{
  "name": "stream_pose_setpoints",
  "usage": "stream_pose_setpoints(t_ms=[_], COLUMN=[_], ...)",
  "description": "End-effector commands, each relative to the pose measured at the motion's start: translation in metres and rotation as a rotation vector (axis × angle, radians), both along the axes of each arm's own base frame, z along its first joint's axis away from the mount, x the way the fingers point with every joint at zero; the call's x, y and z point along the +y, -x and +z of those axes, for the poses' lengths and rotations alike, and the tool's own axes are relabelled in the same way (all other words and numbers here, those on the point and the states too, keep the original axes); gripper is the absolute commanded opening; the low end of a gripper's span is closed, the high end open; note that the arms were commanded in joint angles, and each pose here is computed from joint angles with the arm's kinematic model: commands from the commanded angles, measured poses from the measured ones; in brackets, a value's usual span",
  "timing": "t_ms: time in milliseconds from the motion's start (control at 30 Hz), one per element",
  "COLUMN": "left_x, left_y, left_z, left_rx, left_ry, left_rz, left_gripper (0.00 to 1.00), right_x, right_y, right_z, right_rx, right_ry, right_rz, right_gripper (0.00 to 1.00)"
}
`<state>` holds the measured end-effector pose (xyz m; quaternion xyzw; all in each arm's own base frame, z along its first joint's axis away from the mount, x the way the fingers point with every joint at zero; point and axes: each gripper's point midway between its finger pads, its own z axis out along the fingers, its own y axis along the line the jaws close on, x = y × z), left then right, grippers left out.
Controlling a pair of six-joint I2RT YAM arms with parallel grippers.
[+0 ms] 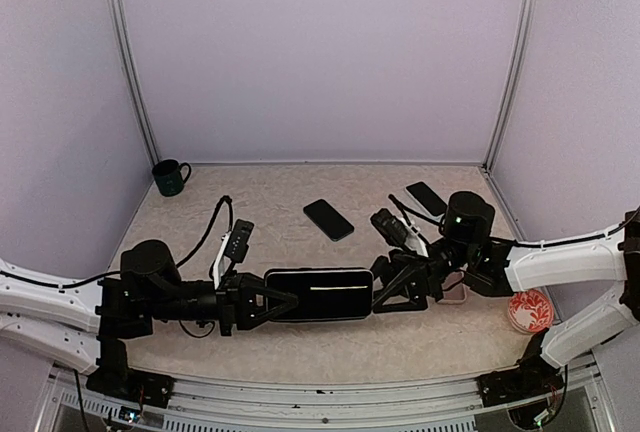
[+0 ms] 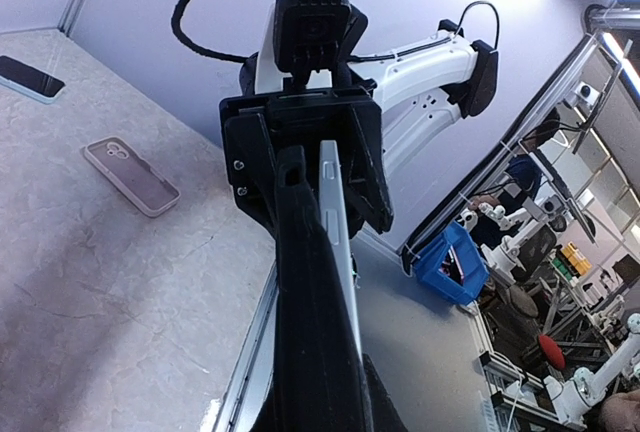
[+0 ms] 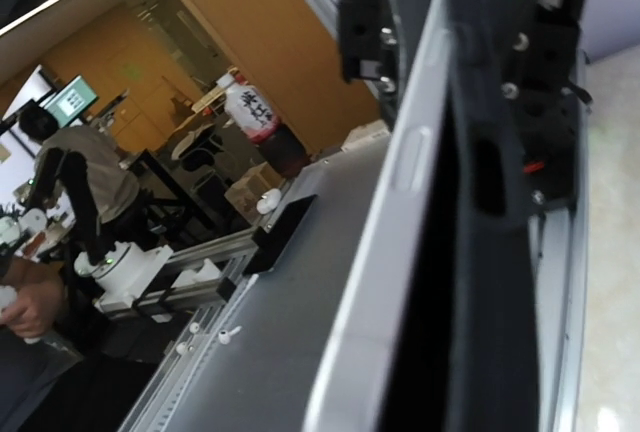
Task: Put the phone into the phone case
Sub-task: Pass from the left arm to the right
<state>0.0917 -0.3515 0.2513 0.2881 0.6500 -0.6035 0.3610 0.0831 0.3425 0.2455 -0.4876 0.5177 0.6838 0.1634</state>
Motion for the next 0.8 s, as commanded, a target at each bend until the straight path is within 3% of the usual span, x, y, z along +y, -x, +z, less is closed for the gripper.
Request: stream_pose_setpoints(t_ms=[0,433,567,767], left_x=[0.007,0.0,-0.001,-0.002], left_y=[0.001,-0.008,-0.012,-0.019], left_z=[0.03,0.012,0.003,-0.011], left_rx=[-0.05,-0.002,0.014,0.034], left_ry=[0.111,0.068,0.045,-0.009], left_rz=[0.013,0.045,0.062,0.103], left_gripper=[0.0,0.0,0.0,0.15], right_x=[-0.009,-0.01,-0.008,0.002], right_y=[0.02,0.026,0.024,0.012], right_z=[0.023,0.034,0.031,0.014], right_rx=[-0.061,-0.046,-0.026,0.002], right_ry=[-0.093,-0.12,-0.108,-0.032], right_rz=[0.082,0.11,0.11,0.043], right_gripper=[0.51,0.3,0.19,0.09])
